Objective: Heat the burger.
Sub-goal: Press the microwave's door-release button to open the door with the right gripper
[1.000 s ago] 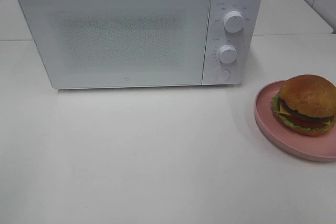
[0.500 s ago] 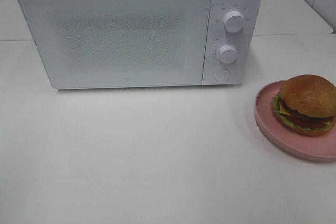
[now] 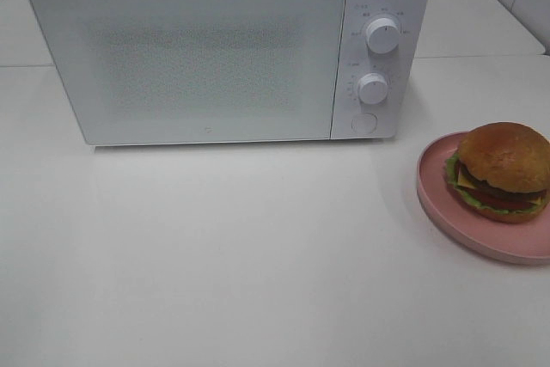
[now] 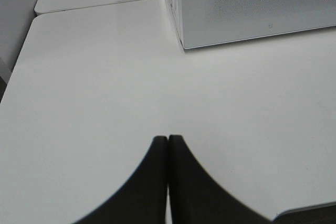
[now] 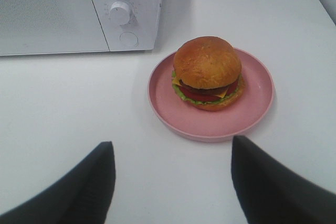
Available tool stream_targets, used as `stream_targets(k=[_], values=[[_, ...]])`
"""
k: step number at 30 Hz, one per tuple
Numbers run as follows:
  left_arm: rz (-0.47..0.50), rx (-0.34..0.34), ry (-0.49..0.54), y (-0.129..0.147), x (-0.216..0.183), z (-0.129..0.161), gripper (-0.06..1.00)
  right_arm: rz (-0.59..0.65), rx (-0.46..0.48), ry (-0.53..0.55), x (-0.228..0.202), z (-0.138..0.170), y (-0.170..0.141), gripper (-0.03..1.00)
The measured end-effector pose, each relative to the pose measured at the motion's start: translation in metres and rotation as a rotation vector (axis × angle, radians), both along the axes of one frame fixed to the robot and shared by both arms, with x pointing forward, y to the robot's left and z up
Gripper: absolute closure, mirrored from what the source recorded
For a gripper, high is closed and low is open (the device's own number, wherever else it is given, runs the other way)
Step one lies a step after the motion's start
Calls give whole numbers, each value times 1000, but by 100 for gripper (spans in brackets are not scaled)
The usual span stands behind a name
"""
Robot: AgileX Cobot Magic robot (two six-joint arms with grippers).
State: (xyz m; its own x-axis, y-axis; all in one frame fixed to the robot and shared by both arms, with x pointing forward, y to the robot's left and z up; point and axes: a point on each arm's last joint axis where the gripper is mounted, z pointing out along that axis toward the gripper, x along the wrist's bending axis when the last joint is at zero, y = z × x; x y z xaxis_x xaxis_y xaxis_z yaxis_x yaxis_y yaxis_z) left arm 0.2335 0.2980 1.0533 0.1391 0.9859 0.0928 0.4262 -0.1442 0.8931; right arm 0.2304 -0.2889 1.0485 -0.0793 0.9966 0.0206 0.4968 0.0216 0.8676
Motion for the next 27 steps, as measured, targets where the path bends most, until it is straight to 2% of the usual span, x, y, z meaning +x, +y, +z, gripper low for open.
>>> stream_targets(k=[27], values=[[0, 0, 0, 0, 0, 0, 94, 0, 0, 0, 0, 0, 0, 36]])
